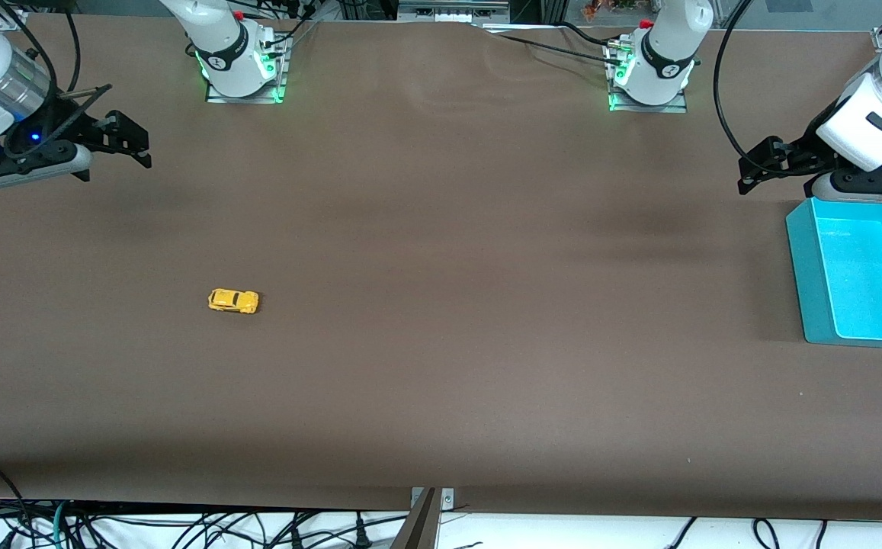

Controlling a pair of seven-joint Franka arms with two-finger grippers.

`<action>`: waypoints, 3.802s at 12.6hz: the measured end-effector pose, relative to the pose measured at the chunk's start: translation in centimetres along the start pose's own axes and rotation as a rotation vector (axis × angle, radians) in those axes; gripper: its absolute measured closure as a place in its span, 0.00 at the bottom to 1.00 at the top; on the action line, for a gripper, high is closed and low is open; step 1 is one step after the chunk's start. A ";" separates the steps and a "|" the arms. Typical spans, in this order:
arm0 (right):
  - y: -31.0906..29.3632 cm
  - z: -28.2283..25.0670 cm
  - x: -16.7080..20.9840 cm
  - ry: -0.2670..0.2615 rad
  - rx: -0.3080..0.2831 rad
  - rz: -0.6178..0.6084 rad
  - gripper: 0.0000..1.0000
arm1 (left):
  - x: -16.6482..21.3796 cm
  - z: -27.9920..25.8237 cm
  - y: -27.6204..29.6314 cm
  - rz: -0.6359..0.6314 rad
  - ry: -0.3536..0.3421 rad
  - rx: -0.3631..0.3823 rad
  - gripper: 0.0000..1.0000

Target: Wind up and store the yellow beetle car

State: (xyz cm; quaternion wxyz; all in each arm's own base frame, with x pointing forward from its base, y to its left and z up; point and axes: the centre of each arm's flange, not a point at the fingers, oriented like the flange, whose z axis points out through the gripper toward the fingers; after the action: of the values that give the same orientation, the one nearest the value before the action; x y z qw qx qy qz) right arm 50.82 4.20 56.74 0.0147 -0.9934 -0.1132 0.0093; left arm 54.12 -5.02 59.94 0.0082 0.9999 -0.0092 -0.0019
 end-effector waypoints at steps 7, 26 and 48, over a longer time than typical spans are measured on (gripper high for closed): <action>0.2 0.2 -0.2 -0.015 0.004 0.005 0.00 | 0.0 0.0 0.0 0.000 0.000 0.000 0.00; 1.6 11.4 1.0 -0.040 0.028 -0.388 0.00 | 0.0 0.0 -0.1 -0.001 0.000 0.000 0.00; 2.7 35.5 9.3 0.118 -0.059 -1.325 0.13 | 3.1 -0.4 -0.3 -0.007 0.022 -0.007 0.00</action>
State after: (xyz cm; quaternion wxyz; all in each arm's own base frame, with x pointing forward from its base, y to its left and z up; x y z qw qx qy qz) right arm 59.66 4.63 21.00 -0.0035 -0.7126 -0.6990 -0.0592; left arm 57.19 -4.74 60.29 0.0117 0.9999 -0.0058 0.0090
